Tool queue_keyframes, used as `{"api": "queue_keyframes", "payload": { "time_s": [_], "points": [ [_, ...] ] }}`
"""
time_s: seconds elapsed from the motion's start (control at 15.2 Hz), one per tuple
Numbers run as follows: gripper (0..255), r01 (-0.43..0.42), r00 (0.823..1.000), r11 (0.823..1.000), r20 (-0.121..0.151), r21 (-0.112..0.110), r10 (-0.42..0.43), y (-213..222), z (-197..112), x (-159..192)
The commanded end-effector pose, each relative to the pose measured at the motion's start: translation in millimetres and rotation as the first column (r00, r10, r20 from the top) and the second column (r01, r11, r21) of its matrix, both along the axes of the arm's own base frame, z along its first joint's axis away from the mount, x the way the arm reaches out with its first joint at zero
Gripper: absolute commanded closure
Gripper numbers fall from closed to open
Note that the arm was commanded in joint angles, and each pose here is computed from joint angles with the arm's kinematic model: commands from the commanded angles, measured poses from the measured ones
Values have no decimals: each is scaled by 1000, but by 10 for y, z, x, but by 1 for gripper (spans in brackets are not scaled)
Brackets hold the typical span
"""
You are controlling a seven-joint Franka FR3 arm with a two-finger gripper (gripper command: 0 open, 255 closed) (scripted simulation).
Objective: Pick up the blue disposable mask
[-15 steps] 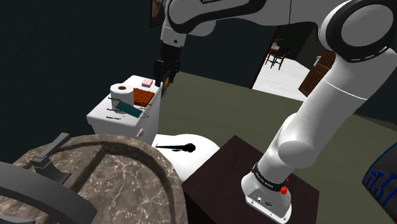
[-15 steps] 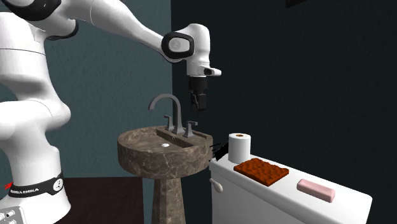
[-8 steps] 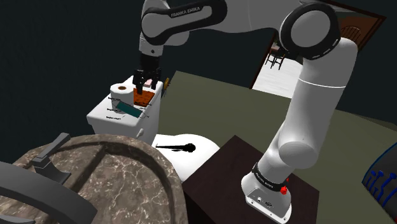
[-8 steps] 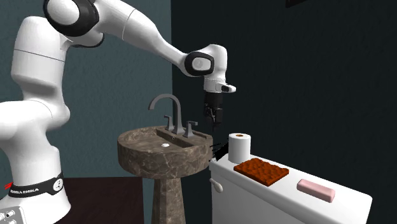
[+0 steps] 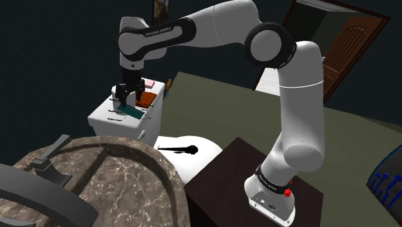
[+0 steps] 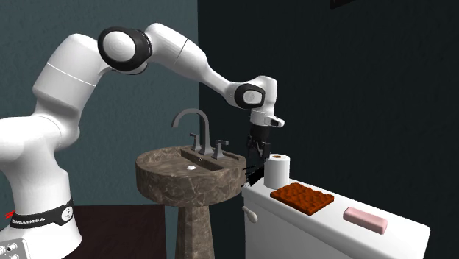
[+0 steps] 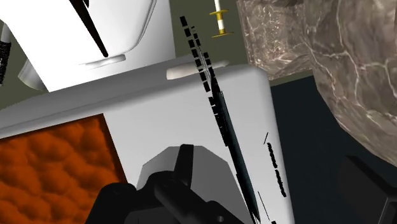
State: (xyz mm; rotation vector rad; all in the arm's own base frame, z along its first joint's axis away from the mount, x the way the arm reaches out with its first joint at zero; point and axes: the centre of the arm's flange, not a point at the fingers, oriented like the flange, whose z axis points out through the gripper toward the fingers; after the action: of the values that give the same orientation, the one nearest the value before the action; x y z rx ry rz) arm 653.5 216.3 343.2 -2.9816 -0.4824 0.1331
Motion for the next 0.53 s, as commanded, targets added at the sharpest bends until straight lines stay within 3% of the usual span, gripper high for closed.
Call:
{"api": "queue_keyframes", "payload": {
  "time_s": [0.0,0.46],
  "points": [
    [0,-4,1000,1000,-3,0,4,45,-108,81],
    [0,-4,1000,1000,-3,0,4,45,-455,80]
  ]
}}
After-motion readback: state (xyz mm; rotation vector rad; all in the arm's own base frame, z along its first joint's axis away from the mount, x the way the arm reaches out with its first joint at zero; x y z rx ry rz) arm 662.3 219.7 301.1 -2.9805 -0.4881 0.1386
